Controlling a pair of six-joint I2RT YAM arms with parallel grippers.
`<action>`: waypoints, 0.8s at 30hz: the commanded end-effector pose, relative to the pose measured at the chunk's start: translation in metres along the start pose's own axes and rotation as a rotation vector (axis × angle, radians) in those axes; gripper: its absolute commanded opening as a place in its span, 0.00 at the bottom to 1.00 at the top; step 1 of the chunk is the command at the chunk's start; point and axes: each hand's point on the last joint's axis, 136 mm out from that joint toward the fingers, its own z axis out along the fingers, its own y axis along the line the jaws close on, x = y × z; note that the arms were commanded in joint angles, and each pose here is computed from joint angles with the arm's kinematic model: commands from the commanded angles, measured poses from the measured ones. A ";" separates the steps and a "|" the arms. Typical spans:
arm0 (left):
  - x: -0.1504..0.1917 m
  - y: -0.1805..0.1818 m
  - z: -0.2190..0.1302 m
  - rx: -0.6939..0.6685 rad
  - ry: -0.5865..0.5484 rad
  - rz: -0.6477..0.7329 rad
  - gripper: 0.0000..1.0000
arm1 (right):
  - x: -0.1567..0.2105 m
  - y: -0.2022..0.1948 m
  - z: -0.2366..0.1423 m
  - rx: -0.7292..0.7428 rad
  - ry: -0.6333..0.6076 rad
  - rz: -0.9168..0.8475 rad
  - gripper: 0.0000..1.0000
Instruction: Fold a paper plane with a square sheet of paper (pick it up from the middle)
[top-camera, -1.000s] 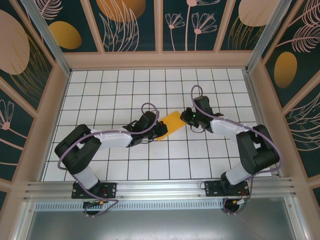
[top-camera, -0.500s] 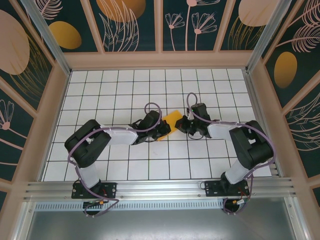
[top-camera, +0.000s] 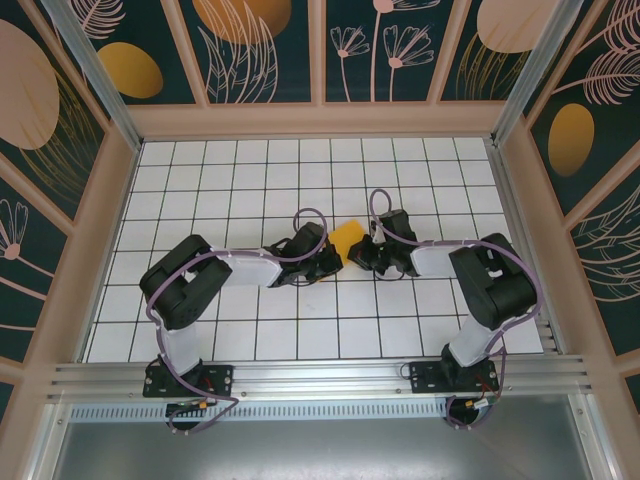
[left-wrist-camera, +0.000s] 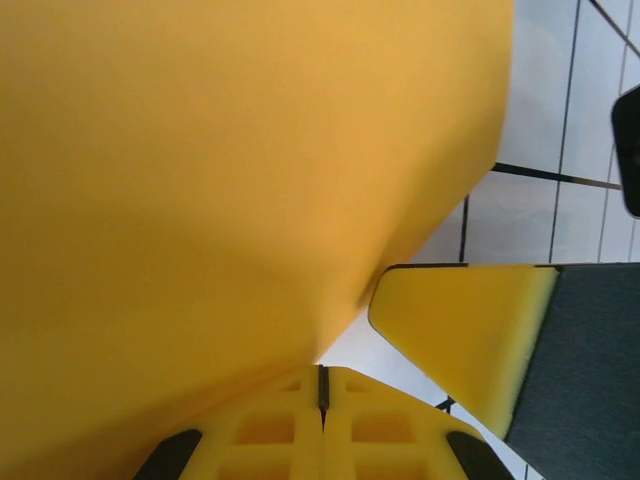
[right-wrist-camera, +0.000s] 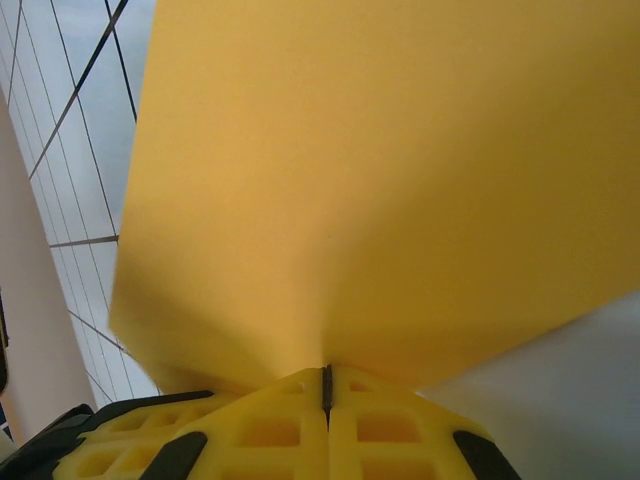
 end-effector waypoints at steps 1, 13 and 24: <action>-0.004 -0.003 0.002 -0.030 -0.014 0.028 0.00 | 0.007 -0.006 0.006 0.006 0.027 0.001 0.00; 0.004 0.016 0.011 -0.091 0.018 0.028 0.00 | 0.009 -0.017 0.011 0.040 0.039 0.009 0.00; 0.007 0.038 0.011 -0.176 0.024 0.016 0.00 | 0.003 -0.020 0.012 0.077 0.023 -0.019 0.00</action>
